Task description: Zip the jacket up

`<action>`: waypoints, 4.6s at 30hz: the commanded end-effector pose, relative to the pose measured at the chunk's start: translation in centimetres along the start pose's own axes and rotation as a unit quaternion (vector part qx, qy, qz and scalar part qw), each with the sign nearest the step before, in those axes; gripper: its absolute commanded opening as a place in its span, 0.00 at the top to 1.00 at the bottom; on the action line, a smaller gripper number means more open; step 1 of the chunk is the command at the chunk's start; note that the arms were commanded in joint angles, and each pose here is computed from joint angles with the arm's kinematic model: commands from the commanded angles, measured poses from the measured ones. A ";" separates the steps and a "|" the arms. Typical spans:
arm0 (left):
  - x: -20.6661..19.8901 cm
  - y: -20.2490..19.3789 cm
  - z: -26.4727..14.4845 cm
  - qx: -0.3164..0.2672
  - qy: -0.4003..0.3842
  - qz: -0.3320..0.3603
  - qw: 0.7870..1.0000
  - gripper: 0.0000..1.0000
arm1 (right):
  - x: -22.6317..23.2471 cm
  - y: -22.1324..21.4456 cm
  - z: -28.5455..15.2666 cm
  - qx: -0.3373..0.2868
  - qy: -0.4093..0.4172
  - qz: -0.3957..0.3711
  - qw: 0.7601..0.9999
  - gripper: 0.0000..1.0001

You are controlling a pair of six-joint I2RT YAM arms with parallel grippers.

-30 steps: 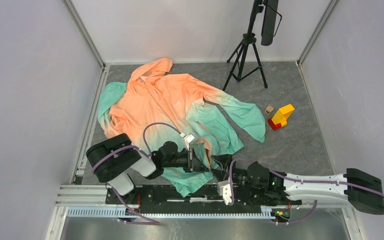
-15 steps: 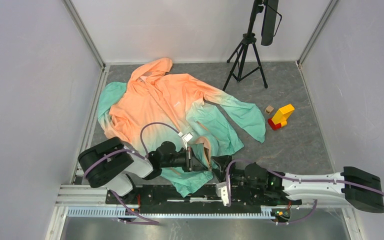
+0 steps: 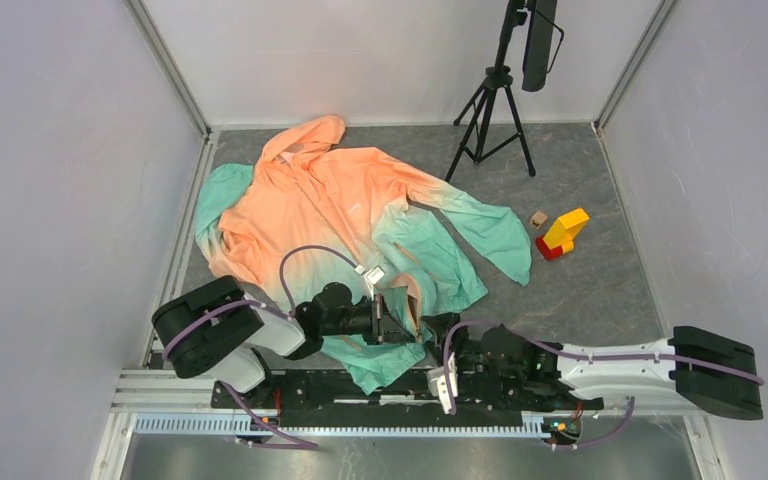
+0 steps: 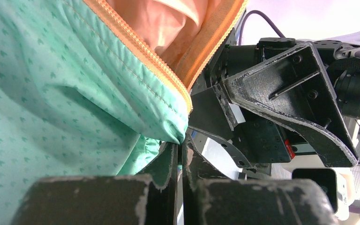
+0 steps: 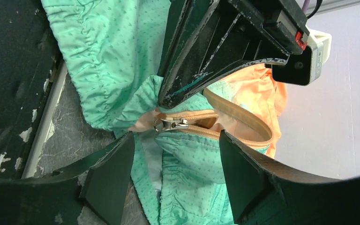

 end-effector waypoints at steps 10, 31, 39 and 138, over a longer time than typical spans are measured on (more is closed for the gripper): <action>-1.2 0.5 -0.1 -0.011 -0.023 0.028 0.999 0.98 | -2.3 1.3 1.1 -0.031 -0.048 0.004 0.998 0.30; -1.1 0.5 0.0 -0.009 -0.025 0.024 0.999 0.98 | -2.1 1.0 0.4 -0.023 -0.054 0.018 0.998 0.46; -1.0 0.5 0.0 -0.009 -0.025 0.023 0.999 0.98 | -1.7 0.7 0.1 -0.017 -0.051 0.023 0.998 0.47; 0.9 -0.1 0.6 0.001 0.036 -0.036 0.999 0.98 | -7.3 -0.5 1.5 0.095 -0.125 0.176 0.972 1.00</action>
Point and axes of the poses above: each gripper's point midway between its finger pads, its own z axis out along the fingers, its own x axis along the line the jaws close on, y = z × x, the point moved 4 cm from there along -z, back along the fingers, and after that the axes turned 12 degrees about -z, right-handed, at the moved point
